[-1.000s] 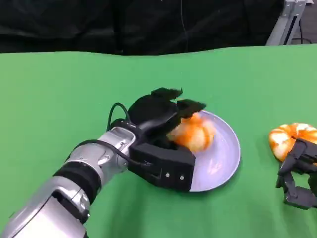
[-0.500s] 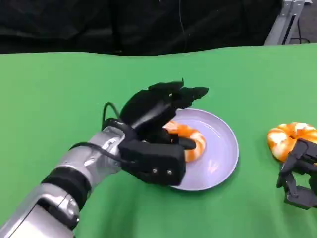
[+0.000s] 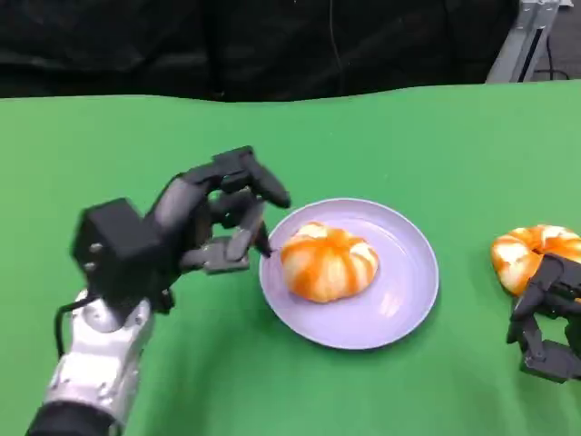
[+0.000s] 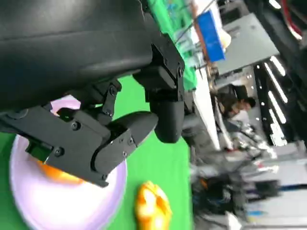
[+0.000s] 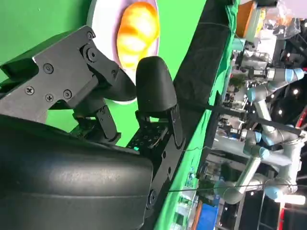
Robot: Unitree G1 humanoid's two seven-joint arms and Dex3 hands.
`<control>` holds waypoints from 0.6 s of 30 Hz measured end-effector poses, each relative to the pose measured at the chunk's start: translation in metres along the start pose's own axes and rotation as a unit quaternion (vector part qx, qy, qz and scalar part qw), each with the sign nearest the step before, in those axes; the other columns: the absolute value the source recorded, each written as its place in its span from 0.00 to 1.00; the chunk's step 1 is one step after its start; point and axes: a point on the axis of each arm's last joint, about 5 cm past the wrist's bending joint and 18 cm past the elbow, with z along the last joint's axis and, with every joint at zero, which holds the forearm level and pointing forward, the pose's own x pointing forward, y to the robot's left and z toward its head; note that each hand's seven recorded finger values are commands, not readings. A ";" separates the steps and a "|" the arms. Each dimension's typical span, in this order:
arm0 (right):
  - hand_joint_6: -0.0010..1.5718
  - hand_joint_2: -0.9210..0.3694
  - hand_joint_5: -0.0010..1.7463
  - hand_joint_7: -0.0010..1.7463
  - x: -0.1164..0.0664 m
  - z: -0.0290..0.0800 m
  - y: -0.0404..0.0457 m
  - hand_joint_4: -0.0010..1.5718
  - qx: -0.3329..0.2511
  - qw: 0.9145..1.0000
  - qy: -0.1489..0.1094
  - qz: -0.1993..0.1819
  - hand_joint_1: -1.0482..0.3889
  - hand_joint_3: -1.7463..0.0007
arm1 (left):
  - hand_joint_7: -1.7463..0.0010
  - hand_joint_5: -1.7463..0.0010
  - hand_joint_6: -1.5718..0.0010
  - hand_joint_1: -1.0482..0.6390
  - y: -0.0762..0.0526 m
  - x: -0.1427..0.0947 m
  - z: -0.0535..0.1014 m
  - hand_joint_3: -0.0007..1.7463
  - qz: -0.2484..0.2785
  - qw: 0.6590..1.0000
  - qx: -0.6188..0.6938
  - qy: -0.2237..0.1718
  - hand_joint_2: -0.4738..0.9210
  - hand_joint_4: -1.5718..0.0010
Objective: Grasp the bread from the table and place it into the plate.
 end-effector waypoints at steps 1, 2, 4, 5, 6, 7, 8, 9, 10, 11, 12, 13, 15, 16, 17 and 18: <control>0.55 0.33 0.96 0.84 0.000 0.000 0.0000 0.57 0.000 1.000 0.000 0.000 0.69 0.28 | 0.04 0.00 0.54 0.55 0.001 -0.005 0.000 0.69 0.002 1.000 -0.021 0.002 0.76 0.46; 0.54 0.33 0.96 0.84 0.000 0.000 0.0001 0.57 0.000 1.000 0.001 0.000 0.69 0.28 | 0.04 0.00 0.54 0.54 0.003 -0.012 -0.002 0.69 0.004 0.999 -0.046 0.003 0.76 0.46; 0.54 0.33 0.96 0.84 0.000 0.000 0.0000 0.57 0.000 1.000 0.001 0.000 0.69 0.28 | 0.04 0.00 0.52 0.55 0.006 -0.026 -0.006 0.70 0.009 0.995 -0.095 0.007 0.73 0.45; 0.54 0.33 0.96 0.84 0.000 0.000 0.0000 0.57 0.001 1.000 0.002 0.000 0.69 0.28 | 0.05 0.00 0.51 0.55 0.007 -0.032 -0.008 0.73 0.013 0.993 -0.116 0.011 0.71 0.44; 0.54 0.32 0.96 0.84 0.000 0.000 0.0000 0.57 0.001 1.000 0.002 0.001 0.69 0.28 | 0.05 0.00 0.51 0.56 0.008 -0.039 -0.010 0.73 0.021 0.990 -0.136 0.017 0.70 0.44; 0.54 0.32 0.96 0.84 0.000 0.000 -0.0001 0.57 0.002 1.000 0.002 0.002 0.69 0.28 | 0.05 0.00 0.50 0.56 0.008 -0.046 -0.012 0.74 0.028 0.987 -0.155 0.021 0.69 0.44; 0.54 0.32 0.96 0.84 0.000 0.000 -0.0001 0.57 0.002 1.000 0.002 0.002 0.69 0.28 | 0.05 0.00 0.50 0.56 0.009 -0.052 -0.014 0.75 0.034 0.985 -0.169 0.024 0.69 0.43; 0.54 0.32 0.97 0.84 0.000 0.000 -0.0001 0.57 0.003 1.000 0.002 0.002 0.69 0.28 | 0.04 0.00 0.50 0.57 0.010 -0.056 -0.015 0.75 0.039 0.982 -0.183 0.026 0.68 0.43; 0.54 0.32 0.97 0.84 0.000 0.000 -0.0001 0.57 0.003 1.000 0.002 0.003 0.69 0.28 | 0.04 0.00 0.50 0.57 0.010 -0.063 -0.017 0.76 0.042 0.979 -0.198 0.029 0.68 0.43; 0.54 0.32 0.97 0.85 0.000 0.000 -0.0002 0.57 0.004 1.000 0.002 0.002 0.69 0.28 | 0.03 0.00 0.51 0.56 0.012 -0.070 -0.020 0.75 0.046 0.975 -0.213 0.033 0.68 0.44; 0.54 0.32 0.97 0.85 0.000 0.000 -0.0003 0.57 0.005 1.000 0.002 0.001 0.69 0.28 | 0.03 0.00 0.52 0.56 0.013 -0.077 -0.023 0.75 0.050 0.972 -0.225 0.042 0.69 0.44; 0.54 0.32 0.97 0.85 0.000 0.000 -0.0004 0.57 0.006 1.000 0.003 0.000 0.70 0.28 | 0.03 0.00 0.52 0.56 0.014 -0.084 -0.027 0.75 0.052 0.969 -0.237 0.049 0.69 0.45; 0.54 0.32 0.97 0.85 0.000 0.000 -0.0005 0.57 0.006 1.000 0.002 0.000 0.69 0.28 | 0.03 0.00 0.53 0.56 0.018 -0.098 -0.034 0.74 0.053 0.963 -0.256 0.066 0.68 0.46; 0.54 0.32 0.97 0.85 0.000 0.000 -0.0006 0.57 0.007 1.000 0.002 0.001 0.69 0.28 | 0.04 0.00 0.53 0.56 0.020 -0.102 -0.037 0.74 0.052 0.960 -0.264 0.071 0.68 0.47; 0.54 0.32 0.97 0.85 0.000 0.000 -0.0007 0.57 0.007 1.000 0.002 0.001 0.69 0.28 | 0.04 0.00 0.52 0.55 0.022 -0.106 -0.039 0.72 0.051 0.958 -0.271 0.073 0.69 0.46; 0.54 0.33 0.97 0.85 0.000 0.000 -0.0006 0.57 0.007 1.000 0.002 0.003 0.69 0.28 | 0.04 0.00 0.52 0.54 0.023 -0.109 -0.041 0.72 0.049 0.957 -0.275 0.074 0.69 0.46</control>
